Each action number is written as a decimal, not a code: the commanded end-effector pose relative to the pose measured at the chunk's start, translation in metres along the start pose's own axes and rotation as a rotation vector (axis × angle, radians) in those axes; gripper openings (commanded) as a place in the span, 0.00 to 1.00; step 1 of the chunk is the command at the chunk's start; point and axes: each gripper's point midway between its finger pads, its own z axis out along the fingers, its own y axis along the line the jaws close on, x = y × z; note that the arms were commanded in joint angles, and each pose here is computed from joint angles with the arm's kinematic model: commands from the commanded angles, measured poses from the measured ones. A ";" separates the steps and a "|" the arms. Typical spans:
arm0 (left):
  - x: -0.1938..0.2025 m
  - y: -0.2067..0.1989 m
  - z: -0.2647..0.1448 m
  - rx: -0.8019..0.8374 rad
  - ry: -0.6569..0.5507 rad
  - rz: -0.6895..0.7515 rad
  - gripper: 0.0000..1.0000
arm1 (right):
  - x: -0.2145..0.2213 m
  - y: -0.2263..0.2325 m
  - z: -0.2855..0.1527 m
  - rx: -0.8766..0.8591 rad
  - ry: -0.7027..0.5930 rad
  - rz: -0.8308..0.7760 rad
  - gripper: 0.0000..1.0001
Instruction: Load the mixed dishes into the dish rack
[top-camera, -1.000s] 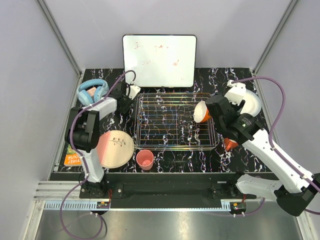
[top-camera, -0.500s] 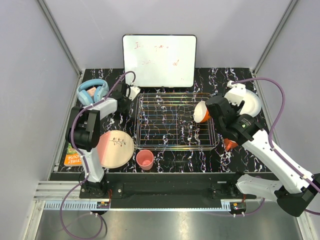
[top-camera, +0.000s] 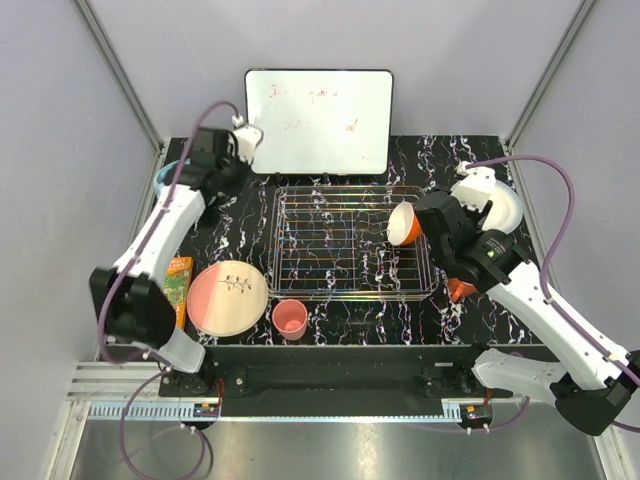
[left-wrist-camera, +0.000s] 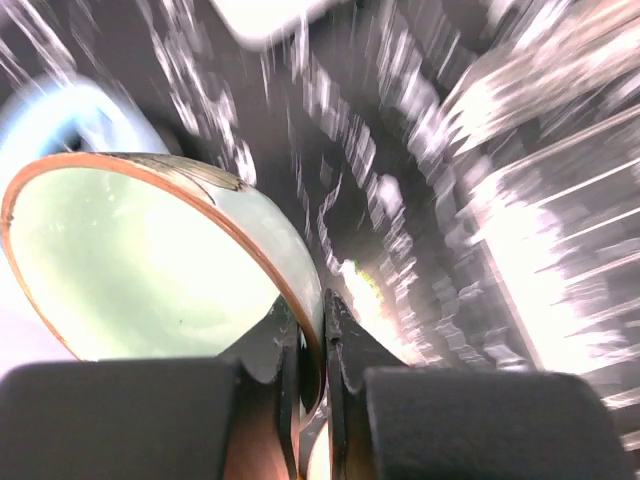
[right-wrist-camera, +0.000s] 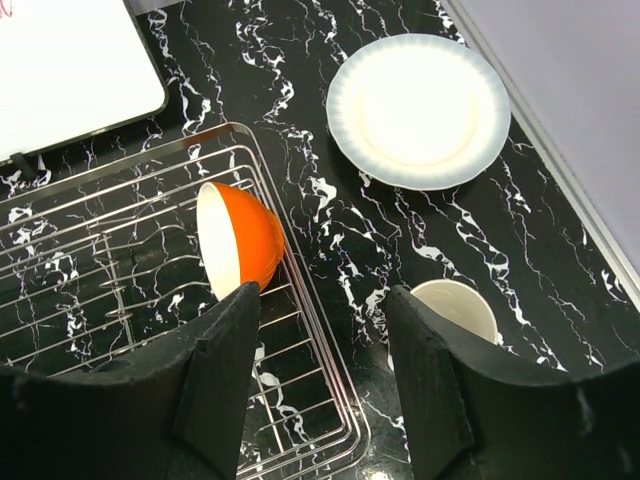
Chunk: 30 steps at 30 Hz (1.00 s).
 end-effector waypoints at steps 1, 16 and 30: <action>-0.102 -0.034 -0.144 0.164 -0.355 -0.091 0.00 | -0.028 -0.012 -0.009 0.029 -0.088 0.058 0.62; -0.100 -0.297 -0.228 1.245 -0.223 -0.217 0.00 | -0.042 -0.080 -0.041 0.106 -0.183 0.235 0.61; -0.149 -0.393 -0.198 1.476 -0.054 -0.550 0.00 | -0.030 -0.086 -0.039 0.138 -0.151 0.217 0.62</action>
